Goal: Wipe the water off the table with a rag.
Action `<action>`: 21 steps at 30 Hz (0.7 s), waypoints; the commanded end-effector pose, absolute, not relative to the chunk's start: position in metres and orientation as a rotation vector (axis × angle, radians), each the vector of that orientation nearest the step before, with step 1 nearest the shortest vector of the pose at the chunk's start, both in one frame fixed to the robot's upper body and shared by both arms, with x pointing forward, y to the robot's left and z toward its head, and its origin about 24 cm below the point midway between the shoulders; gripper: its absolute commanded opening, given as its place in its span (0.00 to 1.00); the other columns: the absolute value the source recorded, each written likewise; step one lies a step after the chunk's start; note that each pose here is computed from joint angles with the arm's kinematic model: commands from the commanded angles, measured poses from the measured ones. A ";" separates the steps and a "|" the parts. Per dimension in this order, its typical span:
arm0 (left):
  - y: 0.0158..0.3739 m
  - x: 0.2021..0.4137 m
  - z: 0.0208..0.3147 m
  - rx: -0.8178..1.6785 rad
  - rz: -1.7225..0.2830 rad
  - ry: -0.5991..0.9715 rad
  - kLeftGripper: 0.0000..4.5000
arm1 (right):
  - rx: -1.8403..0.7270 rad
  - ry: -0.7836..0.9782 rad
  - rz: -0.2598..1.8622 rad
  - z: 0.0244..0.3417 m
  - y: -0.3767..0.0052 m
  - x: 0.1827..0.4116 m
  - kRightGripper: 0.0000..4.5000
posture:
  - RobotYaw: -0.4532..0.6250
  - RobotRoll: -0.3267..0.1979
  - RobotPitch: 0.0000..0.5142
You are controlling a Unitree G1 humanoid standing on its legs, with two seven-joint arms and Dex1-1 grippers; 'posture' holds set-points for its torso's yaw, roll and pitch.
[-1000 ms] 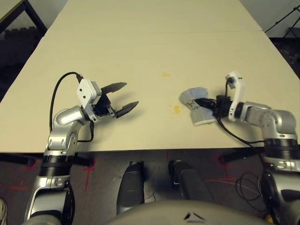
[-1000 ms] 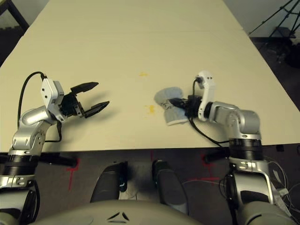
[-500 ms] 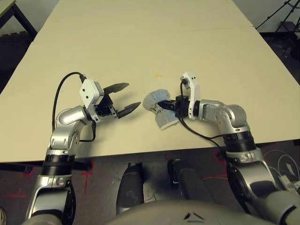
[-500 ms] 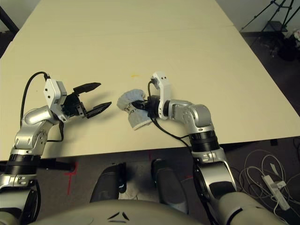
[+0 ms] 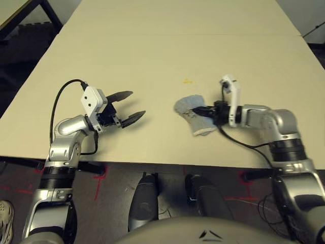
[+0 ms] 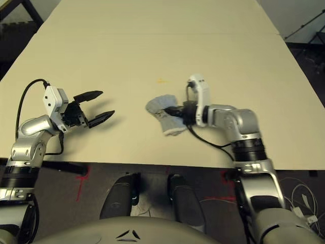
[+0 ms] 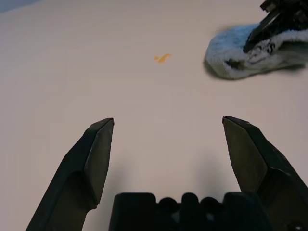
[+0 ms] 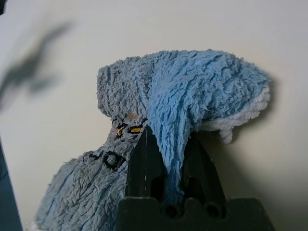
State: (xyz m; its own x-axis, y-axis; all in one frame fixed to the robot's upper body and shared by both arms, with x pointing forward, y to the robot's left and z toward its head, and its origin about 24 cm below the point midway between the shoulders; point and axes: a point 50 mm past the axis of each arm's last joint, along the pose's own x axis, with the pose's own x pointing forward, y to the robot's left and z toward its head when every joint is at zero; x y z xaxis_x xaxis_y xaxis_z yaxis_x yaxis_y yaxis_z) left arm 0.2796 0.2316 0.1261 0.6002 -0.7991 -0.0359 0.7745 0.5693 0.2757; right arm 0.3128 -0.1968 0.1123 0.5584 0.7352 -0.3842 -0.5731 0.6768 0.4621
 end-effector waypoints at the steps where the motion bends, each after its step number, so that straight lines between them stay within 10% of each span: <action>1: 0.232 0.281 0.123 0.286 -0.930 -0.084 1.00 | 0.358 0.507 0.672 0.125 -0.225 0.322 0.03 | 0.63 0.62 0.39; 21: 0.233 0.282 0.126 0.289 -0.905 -0.091 1.00 | 0.408 0.403 0.482 0.120 -0.137 0.404 0.03 | 0.66 0.62 0.41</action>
